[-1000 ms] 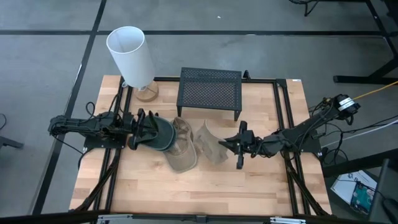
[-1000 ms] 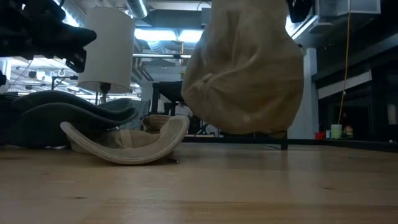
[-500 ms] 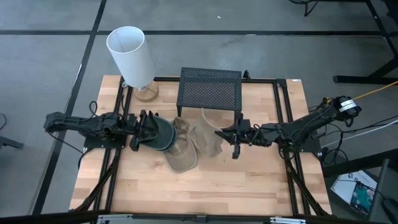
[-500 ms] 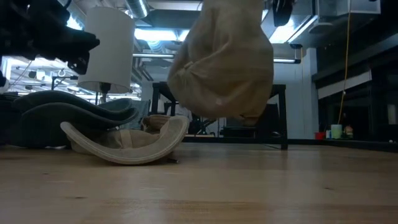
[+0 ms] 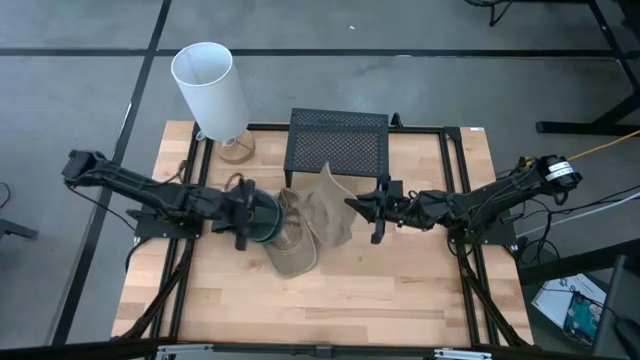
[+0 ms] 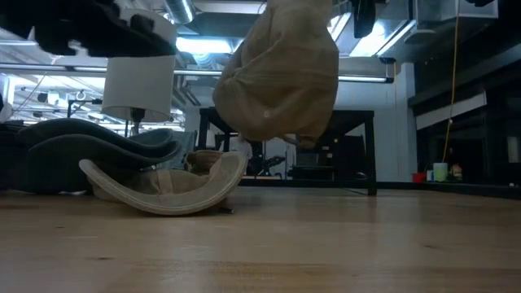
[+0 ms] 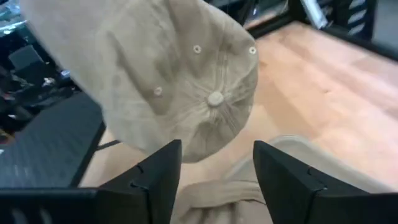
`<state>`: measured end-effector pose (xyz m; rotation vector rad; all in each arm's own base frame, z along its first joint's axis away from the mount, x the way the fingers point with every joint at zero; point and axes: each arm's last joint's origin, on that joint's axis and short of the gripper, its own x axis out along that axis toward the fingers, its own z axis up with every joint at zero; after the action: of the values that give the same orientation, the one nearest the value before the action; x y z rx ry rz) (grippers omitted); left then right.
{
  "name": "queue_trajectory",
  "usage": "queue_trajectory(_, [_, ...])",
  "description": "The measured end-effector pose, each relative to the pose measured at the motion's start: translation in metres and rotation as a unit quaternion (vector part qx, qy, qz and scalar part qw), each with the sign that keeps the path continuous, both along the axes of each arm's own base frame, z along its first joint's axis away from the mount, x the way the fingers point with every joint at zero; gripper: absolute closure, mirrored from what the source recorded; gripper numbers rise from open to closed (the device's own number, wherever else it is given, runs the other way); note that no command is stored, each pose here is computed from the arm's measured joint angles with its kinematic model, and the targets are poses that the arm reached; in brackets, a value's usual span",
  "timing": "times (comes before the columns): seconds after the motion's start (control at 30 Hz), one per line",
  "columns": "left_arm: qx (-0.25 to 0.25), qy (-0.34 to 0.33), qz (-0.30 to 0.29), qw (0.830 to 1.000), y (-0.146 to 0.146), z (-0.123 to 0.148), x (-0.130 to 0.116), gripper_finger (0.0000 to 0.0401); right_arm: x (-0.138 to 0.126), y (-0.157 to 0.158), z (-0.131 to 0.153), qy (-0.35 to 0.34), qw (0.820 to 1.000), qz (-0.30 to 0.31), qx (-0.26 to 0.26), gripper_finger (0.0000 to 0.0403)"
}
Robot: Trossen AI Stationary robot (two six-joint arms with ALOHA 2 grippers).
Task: Pick & Place hat
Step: Put the right brown cap on the shelf
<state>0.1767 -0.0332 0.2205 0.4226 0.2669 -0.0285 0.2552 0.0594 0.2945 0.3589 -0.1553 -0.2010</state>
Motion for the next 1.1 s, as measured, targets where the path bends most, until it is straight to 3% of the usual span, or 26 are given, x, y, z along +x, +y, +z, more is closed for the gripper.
queue_trajectory(0.23, [0.070,0.033,0.016,0.997,-0.020,0.019,0.046,0.0194,0.001,-0.001,-0.001,-0.001,1.000,-0.002,0.000,0.0389])
queue_trajectory(0.57, [0.126,0.116,0.007,0.985,-0.040,0.013,0.098,0.0193,0.003,0.000,-0.003,0.003,1.000,-0.002,-0.003,0.0389])
queue_trajectory(0.83, [0.188,0.156,0.052,0.968,-0.044,0.005,0.124,0.0193,0.003,0.000,-0.004,0.007,1.000,0.011,-0.006,0.0389])
queue_trajectory(1.1, [0.204,0.206,0.041,0.956,-0.048,-0.005,0.135,0.0193,0.003,0.001,-0.004,0.008,1.000,0.016,-0.008,0.0388])
